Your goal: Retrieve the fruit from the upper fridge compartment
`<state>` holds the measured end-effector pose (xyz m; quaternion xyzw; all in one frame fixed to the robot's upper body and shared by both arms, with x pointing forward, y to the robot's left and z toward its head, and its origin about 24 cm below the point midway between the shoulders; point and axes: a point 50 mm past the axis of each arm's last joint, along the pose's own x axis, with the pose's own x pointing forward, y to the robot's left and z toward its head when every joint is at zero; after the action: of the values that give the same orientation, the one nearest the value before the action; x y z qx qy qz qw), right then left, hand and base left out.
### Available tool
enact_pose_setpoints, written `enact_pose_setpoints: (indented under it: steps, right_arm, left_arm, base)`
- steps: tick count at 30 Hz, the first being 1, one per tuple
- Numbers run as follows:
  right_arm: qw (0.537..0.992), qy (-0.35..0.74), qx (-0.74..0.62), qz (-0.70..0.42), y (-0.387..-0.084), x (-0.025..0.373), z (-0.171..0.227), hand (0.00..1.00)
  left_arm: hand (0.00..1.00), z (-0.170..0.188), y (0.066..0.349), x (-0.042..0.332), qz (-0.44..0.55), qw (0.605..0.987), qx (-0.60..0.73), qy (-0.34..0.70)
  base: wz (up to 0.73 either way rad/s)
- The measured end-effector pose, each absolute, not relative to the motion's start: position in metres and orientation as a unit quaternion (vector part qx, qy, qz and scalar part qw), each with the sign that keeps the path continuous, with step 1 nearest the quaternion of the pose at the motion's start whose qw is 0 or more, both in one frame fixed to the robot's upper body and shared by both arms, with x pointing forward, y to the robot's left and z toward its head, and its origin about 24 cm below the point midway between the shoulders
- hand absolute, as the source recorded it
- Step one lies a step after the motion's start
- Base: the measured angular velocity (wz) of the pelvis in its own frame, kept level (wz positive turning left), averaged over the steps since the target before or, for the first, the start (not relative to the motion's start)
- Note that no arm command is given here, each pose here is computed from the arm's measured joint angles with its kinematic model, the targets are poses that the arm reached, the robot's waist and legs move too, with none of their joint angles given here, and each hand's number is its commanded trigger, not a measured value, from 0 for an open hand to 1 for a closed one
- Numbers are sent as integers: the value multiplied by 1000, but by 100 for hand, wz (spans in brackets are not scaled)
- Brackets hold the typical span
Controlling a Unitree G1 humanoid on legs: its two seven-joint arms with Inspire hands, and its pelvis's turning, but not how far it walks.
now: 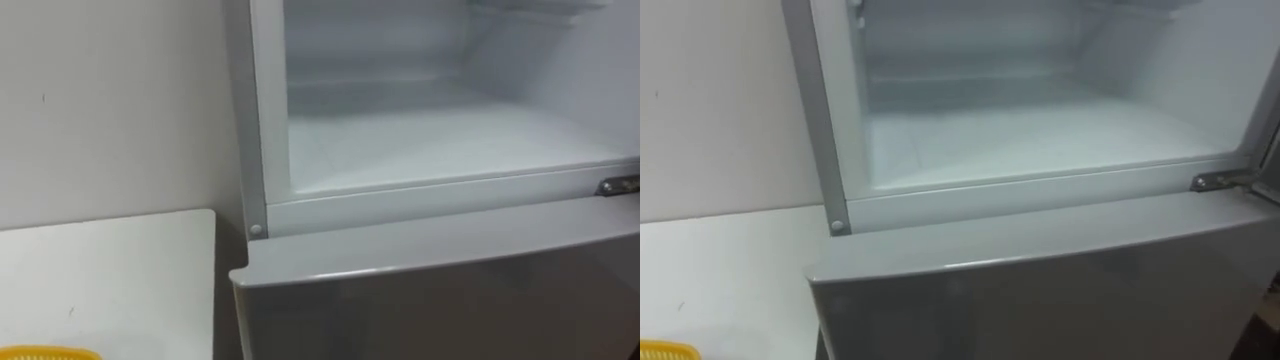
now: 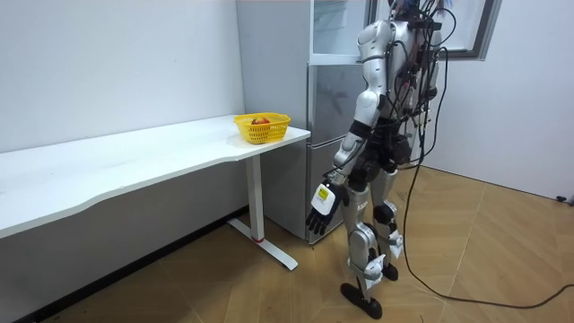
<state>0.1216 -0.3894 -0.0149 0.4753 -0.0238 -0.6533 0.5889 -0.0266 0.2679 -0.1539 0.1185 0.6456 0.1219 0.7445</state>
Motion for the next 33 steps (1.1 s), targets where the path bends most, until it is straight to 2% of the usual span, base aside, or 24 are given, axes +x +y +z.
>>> enact_pose_setpoints:
  steps: [9,19,33]
  right_arm:
    - [582,-79,514,-626,-403,145,10,0]
    - [561,-102,519,-637,-416,133,13,0]
    - [605,-156,511,-590,-439,162,67,0]
  left_arm:
    - [0,-153,270,-32,123,740,117,652]
    - [0,-151,275,-28,130,744,120,644]
    - [0,-150,278,-30,135,739,122,649]
  base:
    - [3]
    - [0]
    - [0]
